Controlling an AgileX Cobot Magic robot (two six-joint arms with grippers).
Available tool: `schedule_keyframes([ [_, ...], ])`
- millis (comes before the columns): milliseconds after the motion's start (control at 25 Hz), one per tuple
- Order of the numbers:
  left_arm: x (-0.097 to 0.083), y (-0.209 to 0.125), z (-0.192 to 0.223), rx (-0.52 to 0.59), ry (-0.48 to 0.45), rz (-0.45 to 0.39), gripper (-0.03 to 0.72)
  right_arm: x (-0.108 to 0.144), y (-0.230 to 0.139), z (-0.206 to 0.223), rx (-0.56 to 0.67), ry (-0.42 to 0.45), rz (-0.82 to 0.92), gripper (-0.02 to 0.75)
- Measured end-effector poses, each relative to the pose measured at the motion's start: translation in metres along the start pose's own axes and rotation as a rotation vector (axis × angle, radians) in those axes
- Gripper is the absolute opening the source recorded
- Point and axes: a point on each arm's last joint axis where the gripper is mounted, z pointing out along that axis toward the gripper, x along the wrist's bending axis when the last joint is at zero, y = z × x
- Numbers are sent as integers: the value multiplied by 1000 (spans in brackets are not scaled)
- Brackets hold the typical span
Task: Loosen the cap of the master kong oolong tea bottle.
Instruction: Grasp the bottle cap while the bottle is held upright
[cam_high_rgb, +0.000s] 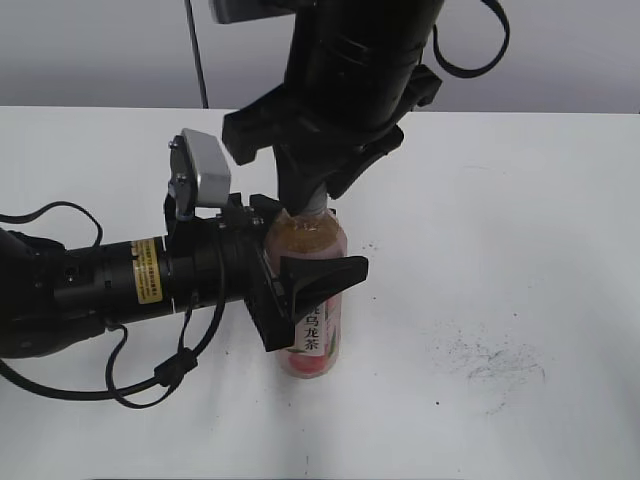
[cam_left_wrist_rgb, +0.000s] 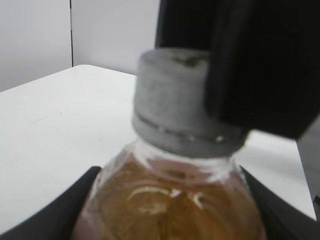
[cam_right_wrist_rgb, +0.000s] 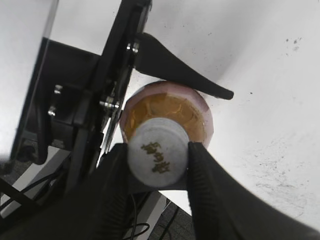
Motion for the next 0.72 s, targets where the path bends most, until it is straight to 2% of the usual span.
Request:
schedule_keyframes([
  [160,0,0,0,0,0,0,446,0,0,0,1,0,-117,273],
  [400,0,0,0,1,-2,2,446,0,1,0,-8,-7,-471,271],
  [720,-1,0,0,5,-13,5,446,0,1,0,-9,-8,-857,269],
])
